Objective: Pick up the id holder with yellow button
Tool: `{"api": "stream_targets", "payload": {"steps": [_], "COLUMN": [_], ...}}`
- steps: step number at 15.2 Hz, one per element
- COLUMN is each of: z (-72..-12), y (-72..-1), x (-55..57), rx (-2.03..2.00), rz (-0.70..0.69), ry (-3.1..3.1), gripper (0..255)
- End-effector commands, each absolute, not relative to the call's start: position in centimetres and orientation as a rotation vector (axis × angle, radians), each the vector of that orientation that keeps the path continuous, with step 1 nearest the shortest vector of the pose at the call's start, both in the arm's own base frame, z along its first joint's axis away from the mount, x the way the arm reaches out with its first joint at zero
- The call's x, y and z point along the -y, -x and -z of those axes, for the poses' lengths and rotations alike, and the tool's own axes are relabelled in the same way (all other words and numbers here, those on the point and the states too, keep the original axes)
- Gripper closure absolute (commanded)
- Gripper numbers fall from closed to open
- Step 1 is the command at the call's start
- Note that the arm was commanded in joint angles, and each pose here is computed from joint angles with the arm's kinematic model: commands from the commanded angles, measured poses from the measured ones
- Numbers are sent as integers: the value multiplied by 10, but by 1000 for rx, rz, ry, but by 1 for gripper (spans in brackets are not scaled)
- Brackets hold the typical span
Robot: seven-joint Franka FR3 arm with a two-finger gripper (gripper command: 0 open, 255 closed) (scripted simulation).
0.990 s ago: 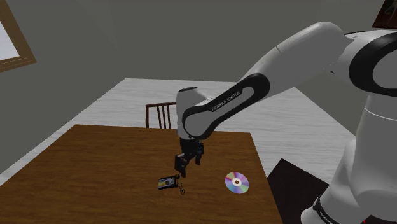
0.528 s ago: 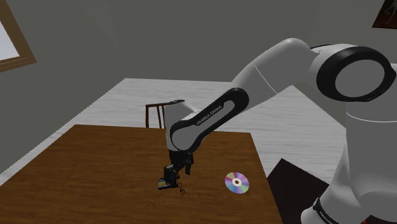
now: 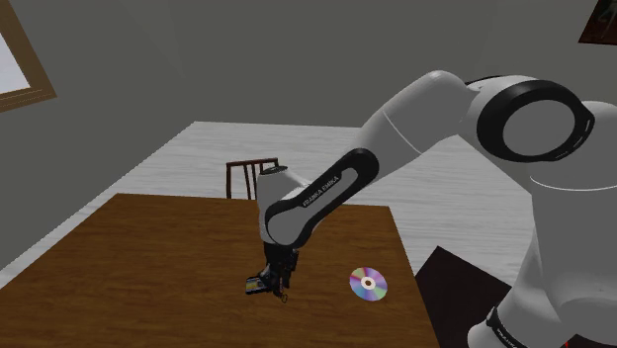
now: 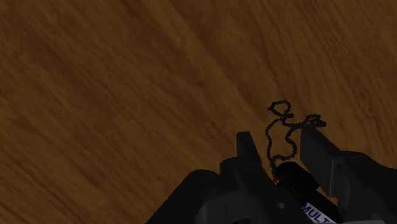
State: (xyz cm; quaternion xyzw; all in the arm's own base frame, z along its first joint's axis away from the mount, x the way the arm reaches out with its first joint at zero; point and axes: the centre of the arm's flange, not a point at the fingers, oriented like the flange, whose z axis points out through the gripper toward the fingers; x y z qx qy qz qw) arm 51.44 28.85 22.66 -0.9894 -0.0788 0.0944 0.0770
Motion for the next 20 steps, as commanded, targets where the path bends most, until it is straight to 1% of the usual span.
{"api": "stream_targets", "payload": {"steps": [1, 8, 20], "z": [-226, -226, -290], "y": [-515, -515, -515], "x": [-289, -289, -289], "rx": [236, 236, 236], "rz": [-283, -283, -283], "ry": [2965, 2965, 2965], "gripper": [255, 255, 255]}}
